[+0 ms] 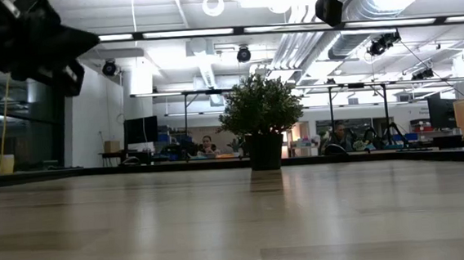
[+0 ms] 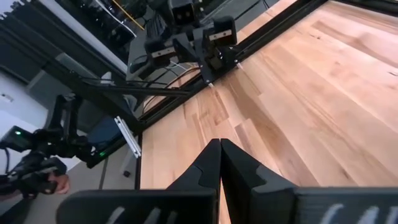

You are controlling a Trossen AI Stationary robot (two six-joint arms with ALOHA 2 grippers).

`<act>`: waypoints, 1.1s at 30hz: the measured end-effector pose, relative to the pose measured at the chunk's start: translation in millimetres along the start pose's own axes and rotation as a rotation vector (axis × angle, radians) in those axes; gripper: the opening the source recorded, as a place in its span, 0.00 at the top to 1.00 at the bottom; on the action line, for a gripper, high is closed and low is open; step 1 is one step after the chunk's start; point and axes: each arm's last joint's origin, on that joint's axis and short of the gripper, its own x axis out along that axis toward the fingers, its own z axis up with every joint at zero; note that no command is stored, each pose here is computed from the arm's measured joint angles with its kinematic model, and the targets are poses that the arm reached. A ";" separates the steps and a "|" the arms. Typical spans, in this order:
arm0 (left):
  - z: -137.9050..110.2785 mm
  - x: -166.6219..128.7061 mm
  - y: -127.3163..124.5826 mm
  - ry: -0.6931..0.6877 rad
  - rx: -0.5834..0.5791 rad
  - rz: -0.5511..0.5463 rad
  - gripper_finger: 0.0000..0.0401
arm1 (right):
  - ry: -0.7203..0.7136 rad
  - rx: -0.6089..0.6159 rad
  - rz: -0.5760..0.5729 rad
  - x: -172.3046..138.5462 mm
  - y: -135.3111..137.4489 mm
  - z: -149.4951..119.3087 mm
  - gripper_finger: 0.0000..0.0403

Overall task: Fold microfiber towels
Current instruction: Return to Home Position

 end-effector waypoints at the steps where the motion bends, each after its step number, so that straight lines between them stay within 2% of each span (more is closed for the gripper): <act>1: -4.4 -1.9 1.8 -0.010 -0.011 -0.008 1.00 | 0.001 0.000 0.002 0.0 0.4 -0.3 1.00; 15: -11.2 -10.9 4.6 0.027 -0.013 -0.010 1.00 | 0.080 0.013 -0.032 -1.0 -7.5 -14.1 1.00; 23: -12.1 -10.9 4.8 0.037 -0.031 -0.006 1.00 | -0.066 0.103 0.052 -22.0 -42.8 -60.7 1.00; 33: -12.1 -10.9 4.9 0.037 -0.031 -0.006 1.00 | -0.228 0.116 0.127 -67.7 -82.7 -109.8 1.00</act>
